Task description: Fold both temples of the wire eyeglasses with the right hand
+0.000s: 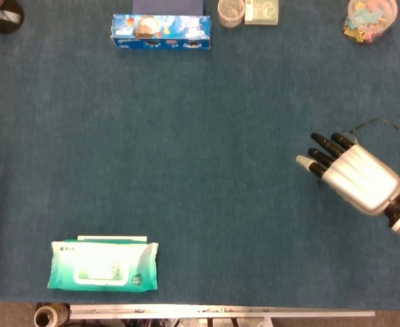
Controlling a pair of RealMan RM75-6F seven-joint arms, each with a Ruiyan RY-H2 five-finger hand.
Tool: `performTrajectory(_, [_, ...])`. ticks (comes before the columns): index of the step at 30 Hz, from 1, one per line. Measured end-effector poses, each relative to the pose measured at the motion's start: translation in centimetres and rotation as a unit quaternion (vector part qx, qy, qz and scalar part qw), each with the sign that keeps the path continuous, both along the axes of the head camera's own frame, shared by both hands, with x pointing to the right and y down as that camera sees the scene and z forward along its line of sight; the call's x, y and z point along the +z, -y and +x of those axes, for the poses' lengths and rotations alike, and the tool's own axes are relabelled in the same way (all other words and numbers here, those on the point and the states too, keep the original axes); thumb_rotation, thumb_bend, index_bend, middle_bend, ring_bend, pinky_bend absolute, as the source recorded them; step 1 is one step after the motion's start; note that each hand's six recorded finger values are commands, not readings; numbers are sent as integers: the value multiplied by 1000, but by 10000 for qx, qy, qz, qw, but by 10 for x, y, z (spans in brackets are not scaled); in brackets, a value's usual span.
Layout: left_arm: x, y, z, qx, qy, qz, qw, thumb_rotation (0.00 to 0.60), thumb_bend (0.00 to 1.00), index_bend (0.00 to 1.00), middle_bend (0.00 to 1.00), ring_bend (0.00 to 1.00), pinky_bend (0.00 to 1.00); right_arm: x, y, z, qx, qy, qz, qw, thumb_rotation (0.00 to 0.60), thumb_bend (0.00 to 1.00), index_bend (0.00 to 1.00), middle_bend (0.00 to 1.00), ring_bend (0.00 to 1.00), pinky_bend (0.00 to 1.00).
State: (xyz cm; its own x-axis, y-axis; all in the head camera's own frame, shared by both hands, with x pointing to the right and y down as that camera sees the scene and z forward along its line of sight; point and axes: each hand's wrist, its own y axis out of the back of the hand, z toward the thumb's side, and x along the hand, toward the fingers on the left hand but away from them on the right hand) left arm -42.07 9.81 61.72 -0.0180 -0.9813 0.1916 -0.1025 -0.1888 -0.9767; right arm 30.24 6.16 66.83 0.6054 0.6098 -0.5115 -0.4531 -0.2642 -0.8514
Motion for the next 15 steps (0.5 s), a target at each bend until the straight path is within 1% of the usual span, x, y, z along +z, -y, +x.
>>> performTrajectory(11, [0, 0, -1, -18, 4, -4, 10000, 600, 675, 486, 503, 539, 708, 15, 14, 12, 222, -295, 20, 9993, 600, 665, 228, 304, 123, 248])
performTrajectory(15, [0, 0, -1, -23, 11, -9, 10000, 600, 674, 486, 503, 539, 708, 24, 23, 19, 344, -456, 20, 9984, 600, 666, 228, 303, 123, 248])
